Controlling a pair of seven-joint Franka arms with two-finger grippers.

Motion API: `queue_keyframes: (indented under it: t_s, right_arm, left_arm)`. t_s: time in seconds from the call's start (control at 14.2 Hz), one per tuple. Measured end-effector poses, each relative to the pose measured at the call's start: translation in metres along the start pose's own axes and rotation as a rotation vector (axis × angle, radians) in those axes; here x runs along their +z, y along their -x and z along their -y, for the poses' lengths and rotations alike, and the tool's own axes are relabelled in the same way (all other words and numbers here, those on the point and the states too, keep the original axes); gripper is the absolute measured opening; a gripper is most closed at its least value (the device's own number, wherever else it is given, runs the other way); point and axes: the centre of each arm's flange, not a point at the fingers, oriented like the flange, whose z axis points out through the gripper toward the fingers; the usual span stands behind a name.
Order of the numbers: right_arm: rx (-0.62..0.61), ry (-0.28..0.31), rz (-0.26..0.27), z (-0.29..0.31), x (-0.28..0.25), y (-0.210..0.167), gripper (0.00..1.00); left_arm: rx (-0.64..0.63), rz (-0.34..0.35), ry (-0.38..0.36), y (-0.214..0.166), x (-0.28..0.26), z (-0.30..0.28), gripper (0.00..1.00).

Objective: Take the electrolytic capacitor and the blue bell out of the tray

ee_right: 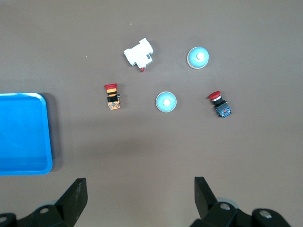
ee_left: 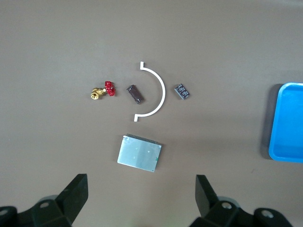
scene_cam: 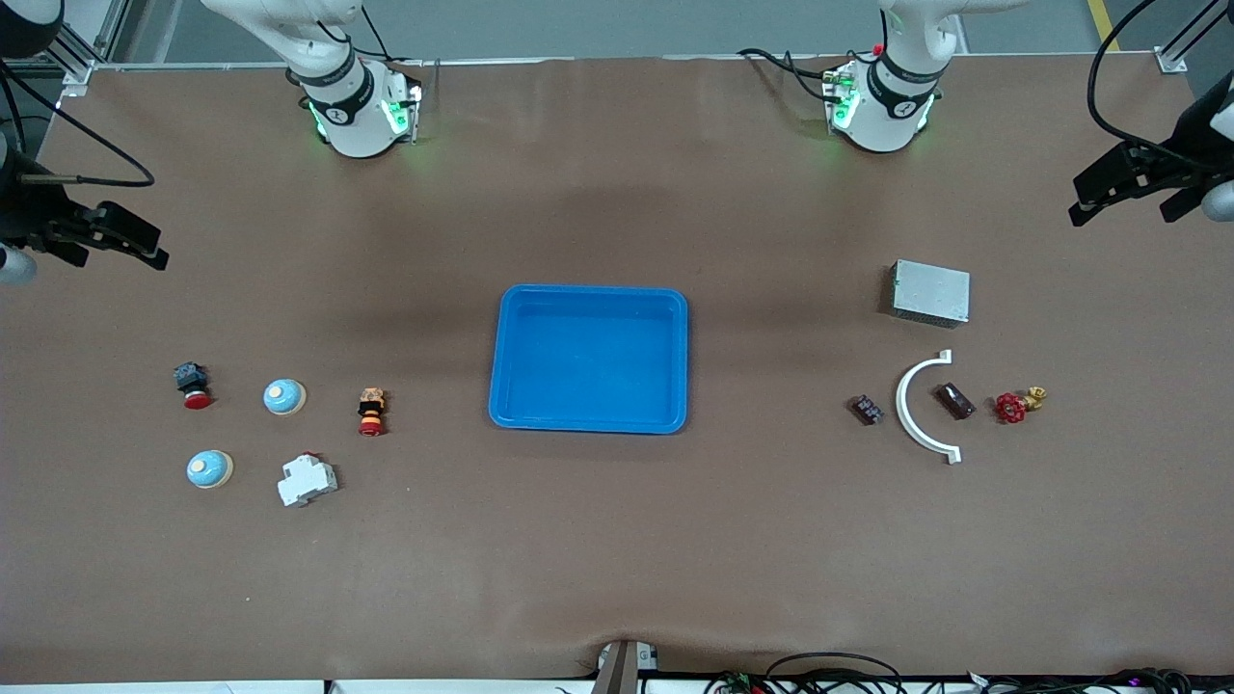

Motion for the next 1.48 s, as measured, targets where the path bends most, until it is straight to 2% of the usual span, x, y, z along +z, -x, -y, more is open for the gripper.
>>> queue_keyframes:
  t_s: [0.49,1.48]
  right_arm:
    - [-0.037,-0.013,0.001,0.029,-0.01,0.011,1.0]
    - [-0.024,-0.014,-0.021,0.024,-0.021,0.017,1.0]
  left_arm:
    - [0.014,0.001,-0.001,0.0,0.0,-0.008,1.0]
    - [0.058,0.003,-0.004,0.003,0.002,-0.032,1.0]
